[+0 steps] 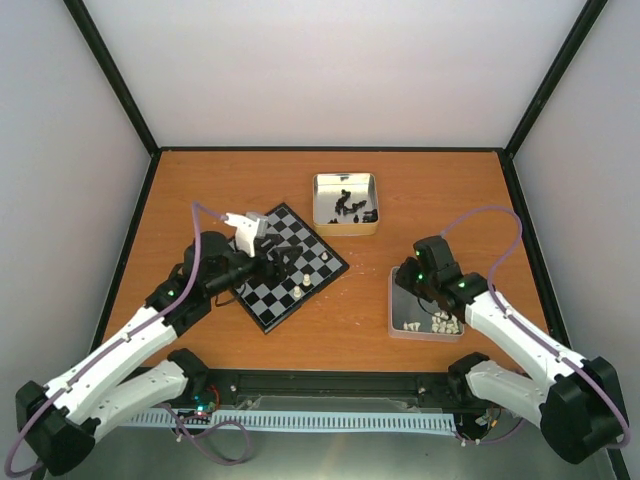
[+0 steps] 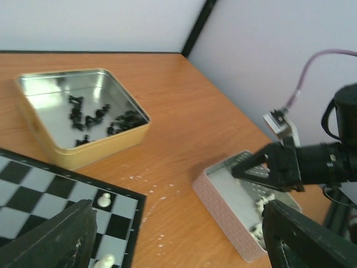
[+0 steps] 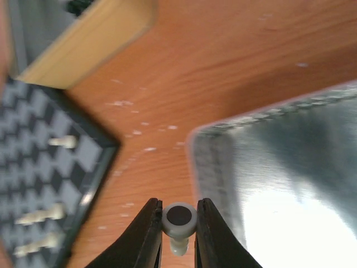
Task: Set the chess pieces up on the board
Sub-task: Place the chess piece on the chessboard.
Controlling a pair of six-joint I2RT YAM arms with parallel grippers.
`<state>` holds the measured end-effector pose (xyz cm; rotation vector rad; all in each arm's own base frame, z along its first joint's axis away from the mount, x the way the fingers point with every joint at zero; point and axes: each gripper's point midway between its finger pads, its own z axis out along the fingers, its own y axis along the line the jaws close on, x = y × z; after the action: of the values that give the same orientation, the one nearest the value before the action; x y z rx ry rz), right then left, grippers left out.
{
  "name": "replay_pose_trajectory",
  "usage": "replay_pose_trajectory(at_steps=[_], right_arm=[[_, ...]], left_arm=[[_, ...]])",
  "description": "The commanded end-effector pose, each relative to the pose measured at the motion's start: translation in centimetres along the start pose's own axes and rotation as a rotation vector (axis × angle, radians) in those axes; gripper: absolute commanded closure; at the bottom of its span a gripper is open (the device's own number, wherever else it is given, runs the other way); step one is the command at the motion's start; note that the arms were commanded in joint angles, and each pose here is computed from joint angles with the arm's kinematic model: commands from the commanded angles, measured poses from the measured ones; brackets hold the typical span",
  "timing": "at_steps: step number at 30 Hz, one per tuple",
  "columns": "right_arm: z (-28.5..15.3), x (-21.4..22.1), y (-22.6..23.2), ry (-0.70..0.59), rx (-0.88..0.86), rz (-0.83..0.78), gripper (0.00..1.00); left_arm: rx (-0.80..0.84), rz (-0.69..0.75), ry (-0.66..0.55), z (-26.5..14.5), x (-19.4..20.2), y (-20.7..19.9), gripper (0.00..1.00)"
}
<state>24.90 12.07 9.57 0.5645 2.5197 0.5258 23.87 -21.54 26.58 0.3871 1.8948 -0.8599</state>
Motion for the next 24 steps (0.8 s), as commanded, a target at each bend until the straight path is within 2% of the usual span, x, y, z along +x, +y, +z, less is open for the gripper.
replay_pose_trajectory(at_steps=[1, 6, 10, 15, 19, 24], right_arm=[[-1.7, -0.6, 7.1, -0.007, -0.304, 0.063, 0.85], [-2.8, 1.6, 13.6, 0.057, -0.526, 0.131, 0.85], [-2.9, 2.8, 16.8, 0.119, -0.620, 0.240, 0.85], [-2.0, 4.5, 20.2, 0.269, -0.716, 0.429, 0.85], [-1.7, 5.7, 22.2, 0.350, -0.722, 0.471, 0.85], [-1.4, 6.2, 23.1, 0.390, -0.711, 0.494, 0.85]], left_arm=[[0.195, -0.020, 0.031, 1.0, 0.0, -3.2, 0.20], [0.244, -0.055, 0.073, 1.9, 1.9, -3.6, 0.24], [0.243, -0.058, 0.048, 1.4, 2.8, -3.5, 0.25], [0.212, -0.054, 0.045, 2.0, 4.5, -3.2, 0.29], [0.161, -0.052, 0.034, 2.8, 4.5, -2.7, 0.37], [0.072, -0.082, 0.031, 3.5, 4.6, -1.1, 0.49]])
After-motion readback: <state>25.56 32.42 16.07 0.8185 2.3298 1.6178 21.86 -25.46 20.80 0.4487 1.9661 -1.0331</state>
